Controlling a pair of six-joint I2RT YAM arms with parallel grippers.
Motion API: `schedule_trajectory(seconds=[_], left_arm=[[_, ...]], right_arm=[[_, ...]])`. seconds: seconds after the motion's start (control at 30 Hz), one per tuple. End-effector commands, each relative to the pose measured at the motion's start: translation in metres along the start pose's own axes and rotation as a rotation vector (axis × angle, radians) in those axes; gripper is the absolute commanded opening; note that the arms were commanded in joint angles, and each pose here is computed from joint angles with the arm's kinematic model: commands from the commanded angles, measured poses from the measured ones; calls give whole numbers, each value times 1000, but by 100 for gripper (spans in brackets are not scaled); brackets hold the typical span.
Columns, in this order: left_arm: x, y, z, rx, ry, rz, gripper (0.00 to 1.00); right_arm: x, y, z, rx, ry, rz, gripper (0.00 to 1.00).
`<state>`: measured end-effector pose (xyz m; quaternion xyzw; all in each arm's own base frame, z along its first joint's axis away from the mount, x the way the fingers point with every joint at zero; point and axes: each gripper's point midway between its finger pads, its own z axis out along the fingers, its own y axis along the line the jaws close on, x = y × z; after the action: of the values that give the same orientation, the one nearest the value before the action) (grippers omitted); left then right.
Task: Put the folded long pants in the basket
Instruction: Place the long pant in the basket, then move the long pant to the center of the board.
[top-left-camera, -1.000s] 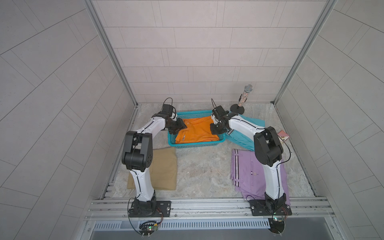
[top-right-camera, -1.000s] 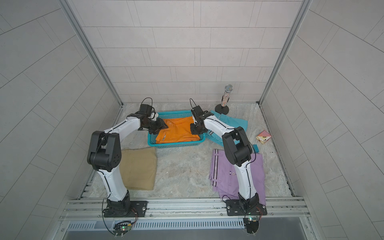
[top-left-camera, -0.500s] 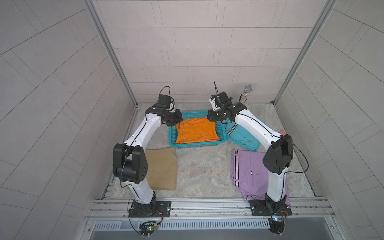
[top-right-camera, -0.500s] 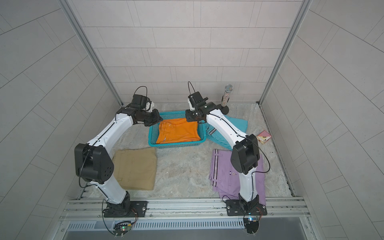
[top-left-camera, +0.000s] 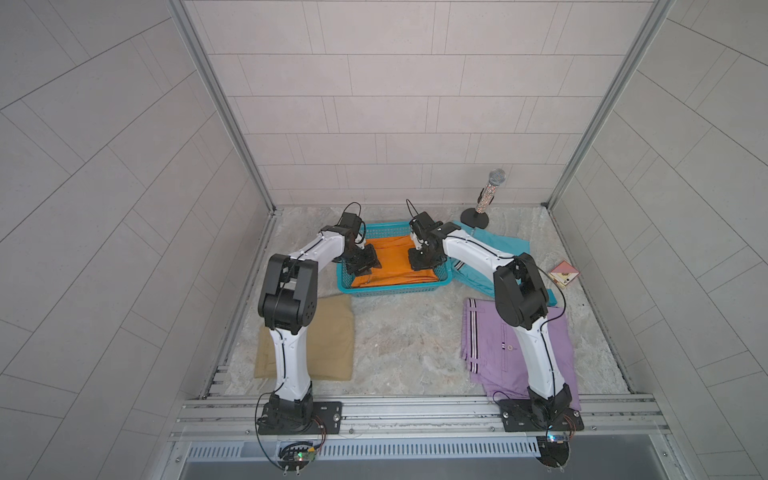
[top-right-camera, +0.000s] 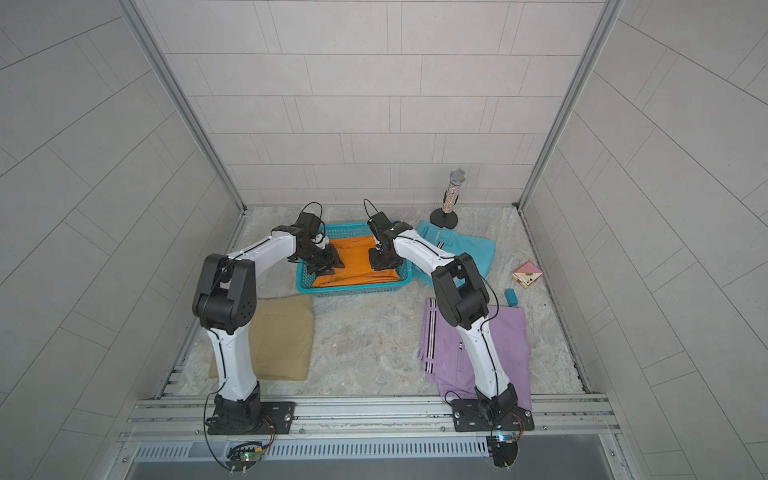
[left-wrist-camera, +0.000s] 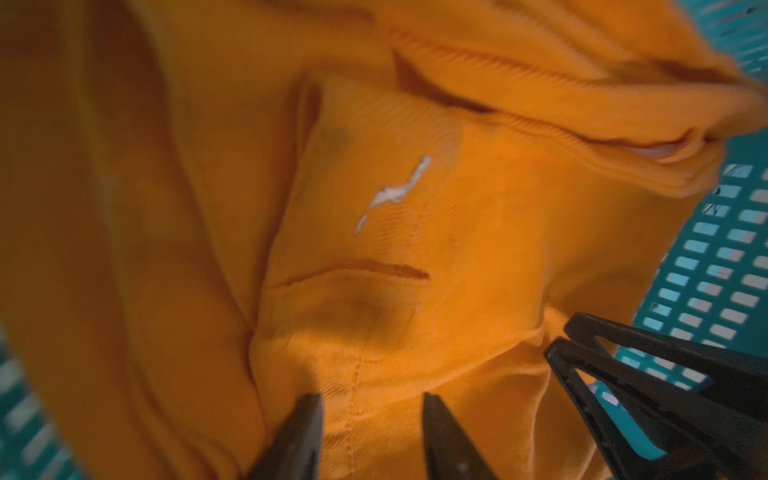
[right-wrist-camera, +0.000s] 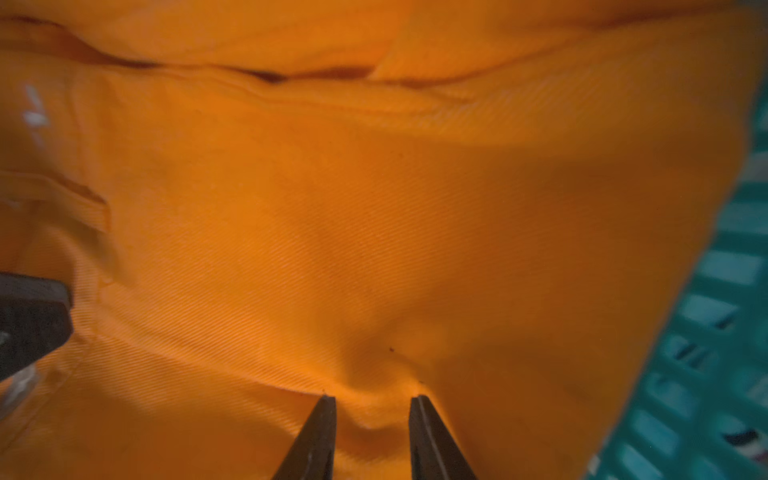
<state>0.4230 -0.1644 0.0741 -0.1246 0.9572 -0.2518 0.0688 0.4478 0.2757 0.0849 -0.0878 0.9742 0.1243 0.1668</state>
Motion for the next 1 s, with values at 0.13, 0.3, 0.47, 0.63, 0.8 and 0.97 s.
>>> schedule_trajectory(seconds=[0.13,0.3,0.47,0.63,0.8,0.97], left_arm=[[14,-20,-120,-109,-106,-80,92],[46,-5,-170,-59,-160,-110,94],[54,42,-187,516,-288,-477,100],[88,70,-204,415,-337,-422,100],[111,90,-206,202,-262,-333,100],[132,118,-218,-38,-239,-283,100]], right_arm=[[-8,48,-150,-113,-232,-70,45],[79,115,-182,-352,-292,-87,62],[161,179,-177,-533,-316,-99,69],[200,199,-130,-521,-242,-96,71],[210,219,-77,-531,-149,-70,71],[221,242,-20,-545,-55,-30,70]])
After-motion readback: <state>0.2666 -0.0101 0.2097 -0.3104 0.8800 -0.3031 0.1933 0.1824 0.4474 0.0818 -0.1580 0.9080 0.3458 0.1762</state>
